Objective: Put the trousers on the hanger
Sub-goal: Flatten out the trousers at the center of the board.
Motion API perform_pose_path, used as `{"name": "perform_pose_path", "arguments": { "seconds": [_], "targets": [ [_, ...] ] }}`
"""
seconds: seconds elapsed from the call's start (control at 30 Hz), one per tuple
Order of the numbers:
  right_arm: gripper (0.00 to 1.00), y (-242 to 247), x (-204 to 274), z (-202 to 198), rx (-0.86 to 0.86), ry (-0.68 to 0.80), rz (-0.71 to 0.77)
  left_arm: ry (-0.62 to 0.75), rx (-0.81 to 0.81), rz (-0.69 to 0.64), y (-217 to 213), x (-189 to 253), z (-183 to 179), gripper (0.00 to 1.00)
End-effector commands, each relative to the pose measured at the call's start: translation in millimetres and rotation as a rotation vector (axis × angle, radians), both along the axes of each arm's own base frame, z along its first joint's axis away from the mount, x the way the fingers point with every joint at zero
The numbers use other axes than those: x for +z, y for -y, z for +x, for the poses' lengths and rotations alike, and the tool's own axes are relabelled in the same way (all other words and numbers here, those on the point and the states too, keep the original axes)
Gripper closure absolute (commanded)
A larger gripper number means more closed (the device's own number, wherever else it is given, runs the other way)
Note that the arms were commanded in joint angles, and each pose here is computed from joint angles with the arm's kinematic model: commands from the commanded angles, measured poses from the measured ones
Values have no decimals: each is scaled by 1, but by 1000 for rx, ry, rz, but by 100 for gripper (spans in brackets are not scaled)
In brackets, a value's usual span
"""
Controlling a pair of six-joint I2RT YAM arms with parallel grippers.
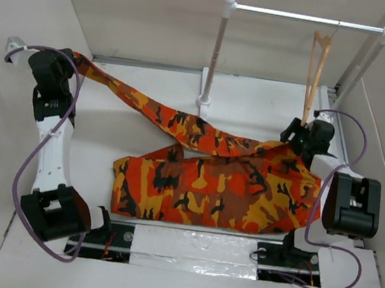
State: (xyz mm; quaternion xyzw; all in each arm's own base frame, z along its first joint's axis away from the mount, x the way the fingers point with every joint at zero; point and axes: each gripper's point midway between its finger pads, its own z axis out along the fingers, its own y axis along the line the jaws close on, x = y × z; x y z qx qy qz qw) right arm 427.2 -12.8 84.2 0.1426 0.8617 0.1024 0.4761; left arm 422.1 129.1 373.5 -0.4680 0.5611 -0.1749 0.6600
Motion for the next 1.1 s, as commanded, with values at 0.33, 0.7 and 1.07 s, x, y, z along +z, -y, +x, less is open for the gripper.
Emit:
{"name": "perform_pose_path", "arguments": {
  "seconds": [0.33,0.7,1.07],
  "targets": [
    [86,-119,80,-75,356,335,-202,437,-53,108,53,170,-115,100],
    [14,-265,106,-127,979,482,-349,457,-88,102,67,190,-137,100],
    [26,-291,92,-123,1133,419,-337,403,-51,117,61,175,-133,100]
  ]
}}
